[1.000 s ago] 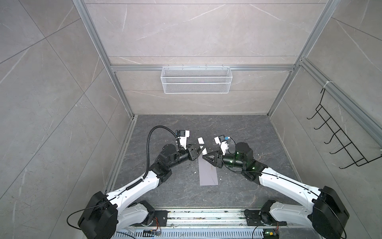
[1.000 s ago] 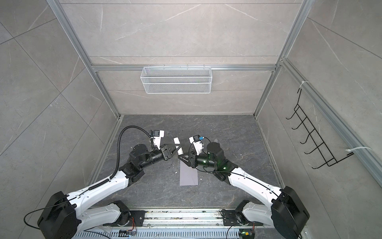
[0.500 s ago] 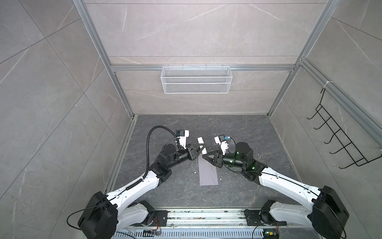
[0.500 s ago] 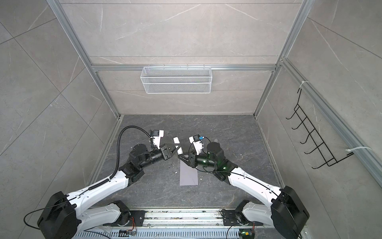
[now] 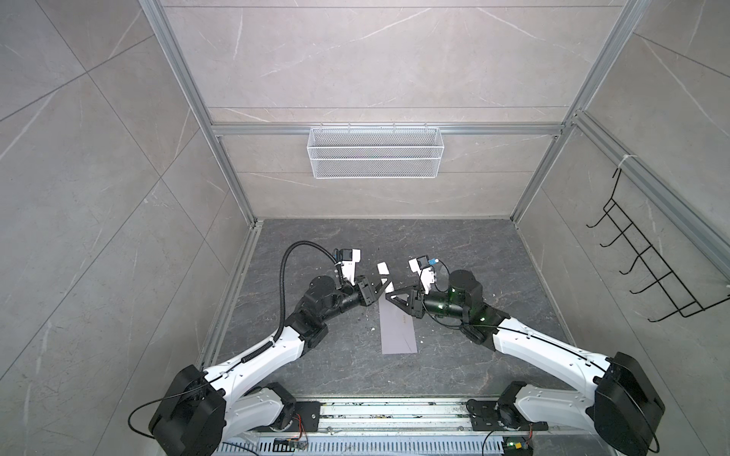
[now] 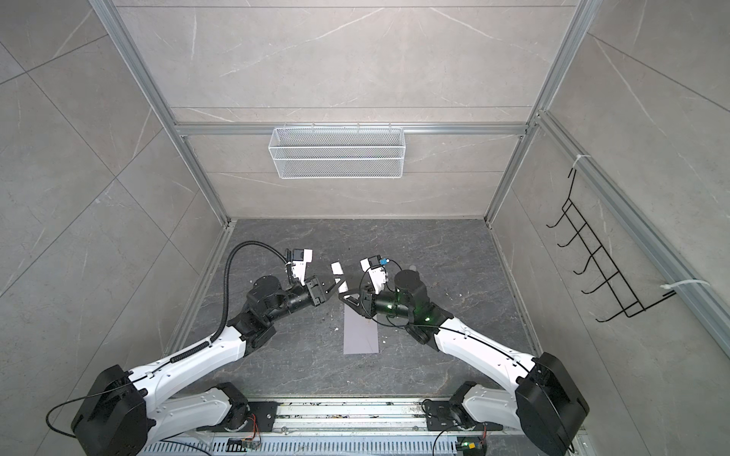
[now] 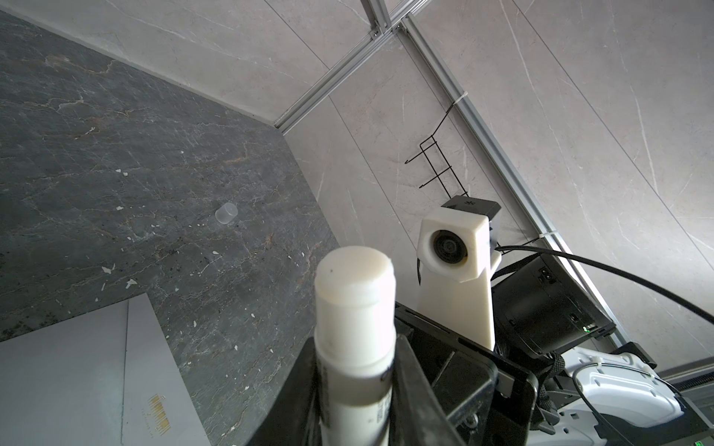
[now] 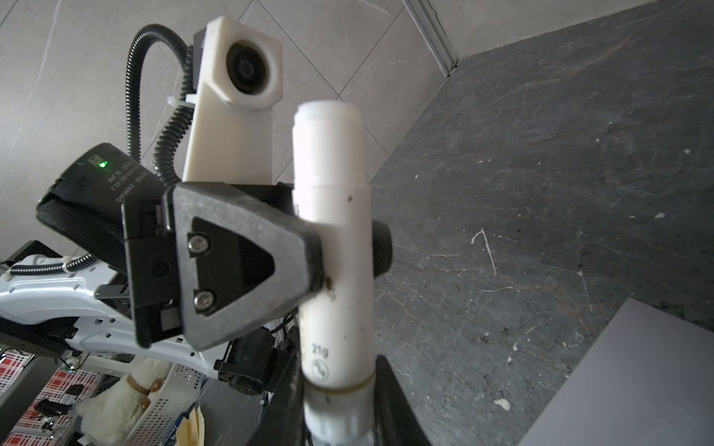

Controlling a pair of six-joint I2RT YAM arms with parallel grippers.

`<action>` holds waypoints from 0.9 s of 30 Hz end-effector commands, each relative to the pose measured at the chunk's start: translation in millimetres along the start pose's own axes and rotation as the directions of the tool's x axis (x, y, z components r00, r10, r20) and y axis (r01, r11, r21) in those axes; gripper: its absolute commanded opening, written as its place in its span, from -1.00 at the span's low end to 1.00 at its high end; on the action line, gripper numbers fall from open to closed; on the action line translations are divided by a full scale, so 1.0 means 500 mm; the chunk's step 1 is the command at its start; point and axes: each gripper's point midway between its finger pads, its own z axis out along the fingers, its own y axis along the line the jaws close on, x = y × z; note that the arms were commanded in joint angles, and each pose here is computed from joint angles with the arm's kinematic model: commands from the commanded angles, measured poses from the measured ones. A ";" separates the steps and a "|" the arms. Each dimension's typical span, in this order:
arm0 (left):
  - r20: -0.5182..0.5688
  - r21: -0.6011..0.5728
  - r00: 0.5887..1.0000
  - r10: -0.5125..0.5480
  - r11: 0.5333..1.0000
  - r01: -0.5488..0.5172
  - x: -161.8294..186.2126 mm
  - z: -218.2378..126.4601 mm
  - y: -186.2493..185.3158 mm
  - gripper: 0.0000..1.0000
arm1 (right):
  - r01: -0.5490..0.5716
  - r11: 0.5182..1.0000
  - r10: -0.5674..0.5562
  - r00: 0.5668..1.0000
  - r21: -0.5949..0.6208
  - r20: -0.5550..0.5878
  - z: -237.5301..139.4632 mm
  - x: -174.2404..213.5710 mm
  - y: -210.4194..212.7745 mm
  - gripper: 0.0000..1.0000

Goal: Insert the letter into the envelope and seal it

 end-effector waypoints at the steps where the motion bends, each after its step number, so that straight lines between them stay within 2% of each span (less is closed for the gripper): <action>1: 0.035 0.067 0.998 0.044 0.997 -0.046 -0.020 -0.007 -0.037 -1.00 | 0.022 1.000 -0.021 0.999 -0.021 0.039 0.004 -0.035 0.024 -0.64; 7: 0.026 0.042 0.998 0.053 0.998 -0.054 -0.015 -0.005 -0.023 -1.00 | 0.025 0.997 -0.028 0.999 0.070 0.039 -0.005 -0.036 0.000 -0.82; 13: 0.008 -0.011 0.997 0.080 0.997 -0.079 -0.004 -0.004 0.001 -1.00 | 0.073 0.956 -0.074 0.997 0.284 -0.006 -0.012 -0.032 -0.042 -1.00; 19: 0.001 -0.046 0.996 0.086 0.995 -0.086 0.003 -0.001 0.023 -1.00 | 0.118 0.870 -0.124 0.992 0.478 -0.019 -0.028 -0.045 -0.071 -1.00; 24: -0.005 -0.059 0.997 0.082 0.995 -0.083 0.007 0.003 0.034 -1.00 | 0.189 0.778 -0.207 0.978 0.599 -0.040 -0.036 -0.063 -0.063 -1.00; 27: -0.004 -0.063 0.997 0.082 0.995 -0.082 0.008 0.004 0.037 -1.00 | 0.250 0.706 -0.270 0.960 0.662 -0.074 -0.035 -0.069 -0.051 -1.00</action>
